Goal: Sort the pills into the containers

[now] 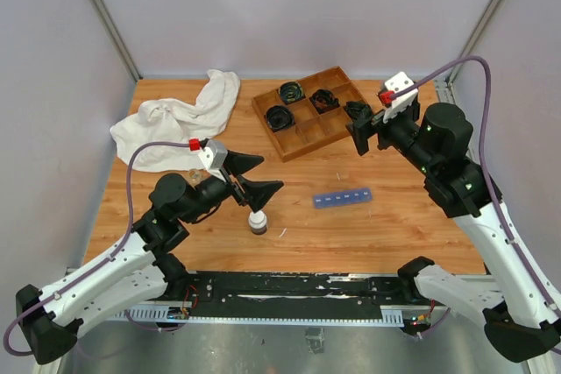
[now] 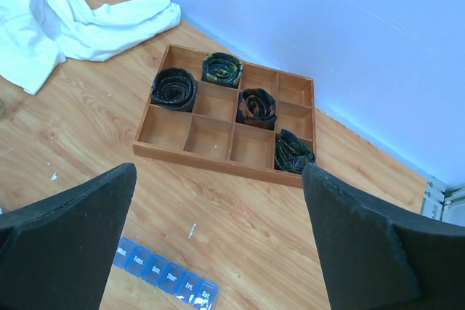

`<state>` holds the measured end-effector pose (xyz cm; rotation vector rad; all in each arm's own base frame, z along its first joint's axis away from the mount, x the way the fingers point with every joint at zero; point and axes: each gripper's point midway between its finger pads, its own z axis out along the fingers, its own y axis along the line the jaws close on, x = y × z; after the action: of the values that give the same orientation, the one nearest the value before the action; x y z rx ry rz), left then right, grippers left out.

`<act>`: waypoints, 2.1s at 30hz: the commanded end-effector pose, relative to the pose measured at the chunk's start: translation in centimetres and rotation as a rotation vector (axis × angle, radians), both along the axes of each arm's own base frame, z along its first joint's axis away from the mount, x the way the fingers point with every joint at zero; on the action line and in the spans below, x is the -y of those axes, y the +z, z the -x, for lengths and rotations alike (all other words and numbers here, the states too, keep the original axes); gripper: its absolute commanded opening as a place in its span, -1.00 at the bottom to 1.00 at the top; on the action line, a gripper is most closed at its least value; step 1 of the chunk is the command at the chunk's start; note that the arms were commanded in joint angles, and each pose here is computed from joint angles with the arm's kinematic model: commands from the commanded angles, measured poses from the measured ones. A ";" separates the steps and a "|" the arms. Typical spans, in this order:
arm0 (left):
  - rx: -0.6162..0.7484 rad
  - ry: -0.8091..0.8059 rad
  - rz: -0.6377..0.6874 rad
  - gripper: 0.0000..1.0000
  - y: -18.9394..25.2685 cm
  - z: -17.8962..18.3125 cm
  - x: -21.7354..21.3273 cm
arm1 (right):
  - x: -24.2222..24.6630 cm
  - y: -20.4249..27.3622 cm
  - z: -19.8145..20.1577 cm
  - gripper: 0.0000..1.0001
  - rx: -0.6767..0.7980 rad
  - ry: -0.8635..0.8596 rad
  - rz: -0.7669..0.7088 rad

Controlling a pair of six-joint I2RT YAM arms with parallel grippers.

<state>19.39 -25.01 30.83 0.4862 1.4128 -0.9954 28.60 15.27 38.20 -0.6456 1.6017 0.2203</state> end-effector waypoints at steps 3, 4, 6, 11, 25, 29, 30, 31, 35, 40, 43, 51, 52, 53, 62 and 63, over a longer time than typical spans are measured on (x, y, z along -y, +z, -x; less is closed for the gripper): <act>0.048 -0.069 0.066 0.99 2.9 0.9 0.7 | 0.1 -0.8 0.6 0.97 0.005 0.018 0.003; 0.047 -0.081 0.068 0.99 2.9 1.0 0.9 | -0.1 -1.1 0.7 0.97 0.005 0.035 0.016; 0.042 -0.103 0.071 0.99 2.8 1.0 1.4 | -0.7 -2.2 1.0 0.97 0.008 0.093 0.060; 0.048 -0.164 0.096 0.99 2.7 1.0 2.9 | -2.3 -6.5 2.3 0.97 -0.010 0.298 0.238; 0.278 -0.272 0.067 0.95 1.6 0.5 6.9 | 2.9 -18.7 1.9 0.97 -0.297 0.657 0.319; 0.464 -0.332 -0.048 0.94 -0.8 1.5 9.0 | 3.2 -22.8 2.8 0.97 -0.239 0.789 0.441; 0.505 -0.348 -0.072 0.94 -1.7 1.7 9.3 | 3.5 -23.8 2.8 0.97 -0.219 0.814 0.490; 0.533 -0.366 -0.092 0.95 -2.7 1.9 9.7 | 4.0 -24.7 2.7 0.97 -0.221 0.825 0.529; 0.560 -0.409 -0.172 0.95 -7.1 1.2 11.0 | 5.0 -26.0 2.6 0.97 -0.317 0.854 0.560; 0.488 -0.409 -0.234 0.89 -11.6 -0.6 12.7 | 4.0 -26.9 2.6 0.97 -0.314 0.913 0.496; 0.418 -0.404 -0.261 0.88 -14.9 -1.6 13.4 | 3.9 -27.4 2.3 0.97 -0.290 0.919 0.496; 0.365 -0.381 -0.351 0.84 -19.4 -2.5 14.7 | 4.5 -30.2 2.3 0.97 -0.327 0.947 0.540; 0.362 -0.380 -0.369 0.84 -19.8 -2.6 14.9 | 4.7 -30.6 2.2 0.98 -0.343 0.944 0.547; 0.367 -0.381 -0.380 0.84 -20.0 -2.5 15.1 | 4.9 -31.1 2.1 0.98 -0.356 0.941 0.552; 0.376 -0.364 -0.423 0.84 -21.0 -2.7 15.4 | 4.6 -33.8 1.3 0.85 -0.396 0.930 0.600; 0.377 -0.365 -0.425 0.84 -21.0 -2.7 15.4 | 4.5 -34.0 1.3 0.82 -0.398 0.932 0.603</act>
<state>21.67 -39.93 9.70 1.2080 1.2345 -0.8637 27.28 10.49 5.28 -1.8794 1.6166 0.5941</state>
